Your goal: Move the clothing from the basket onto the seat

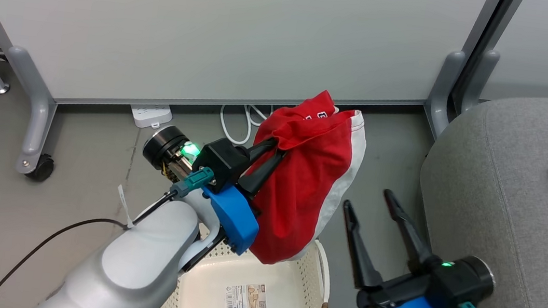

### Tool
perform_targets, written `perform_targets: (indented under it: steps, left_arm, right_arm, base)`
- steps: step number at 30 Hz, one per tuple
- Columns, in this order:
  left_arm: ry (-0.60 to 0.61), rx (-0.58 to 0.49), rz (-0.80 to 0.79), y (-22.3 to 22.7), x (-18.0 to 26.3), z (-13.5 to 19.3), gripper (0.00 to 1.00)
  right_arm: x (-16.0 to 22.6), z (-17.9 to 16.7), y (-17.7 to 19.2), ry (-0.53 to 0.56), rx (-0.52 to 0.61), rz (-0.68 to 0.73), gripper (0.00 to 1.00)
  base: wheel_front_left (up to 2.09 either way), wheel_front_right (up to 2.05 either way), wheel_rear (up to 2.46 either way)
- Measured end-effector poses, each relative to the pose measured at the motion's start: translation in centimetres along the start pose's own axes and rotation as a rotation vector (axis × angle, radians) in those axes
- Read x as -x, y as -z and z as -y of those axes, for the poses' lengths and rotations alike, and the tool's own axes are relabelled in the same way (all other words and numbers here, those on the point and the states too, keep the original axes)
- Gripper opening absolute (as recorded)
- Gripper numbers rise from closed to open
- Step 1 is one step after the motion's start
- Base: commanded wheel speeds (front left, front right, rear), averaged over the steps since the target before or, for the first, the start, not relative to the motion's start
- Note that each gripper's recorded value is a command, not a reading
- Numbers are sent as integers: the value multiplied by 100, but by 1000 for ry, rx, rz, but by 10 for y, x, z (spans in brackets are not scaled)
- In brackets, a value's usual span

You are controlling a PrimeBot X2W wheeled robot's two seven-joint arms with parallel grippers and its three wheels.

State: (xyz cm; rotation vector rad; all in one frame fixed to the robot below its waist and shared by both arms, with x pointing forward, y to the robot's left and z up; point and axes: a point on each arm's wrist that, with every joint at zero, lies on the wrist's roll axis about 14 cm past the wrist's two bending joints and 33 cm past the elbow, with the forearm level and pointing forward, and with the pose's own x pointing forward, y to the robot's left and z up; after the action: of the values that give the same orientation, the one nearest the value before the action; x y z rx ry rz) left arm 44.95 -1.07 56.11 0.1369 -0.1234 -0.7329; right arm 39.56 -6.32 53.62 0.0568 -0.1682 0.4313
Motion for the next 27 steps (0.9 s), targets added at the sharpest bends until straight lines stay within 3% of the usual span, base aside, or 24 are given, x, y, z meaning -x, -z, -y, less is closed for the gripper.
perform_targets:
  steps: [11,27]
  left_arm:
    - [4,6,-4,4,-5,-3,0]
    - [8,19,-1,12,-19,-10,0]
  right_arm:
    - [-27,-36,7,-137,-4,-16,100]
    - [-64,-33,61,-197,54,-181,100]
  base:
    - [0,0,0]
    - [0,0,0]
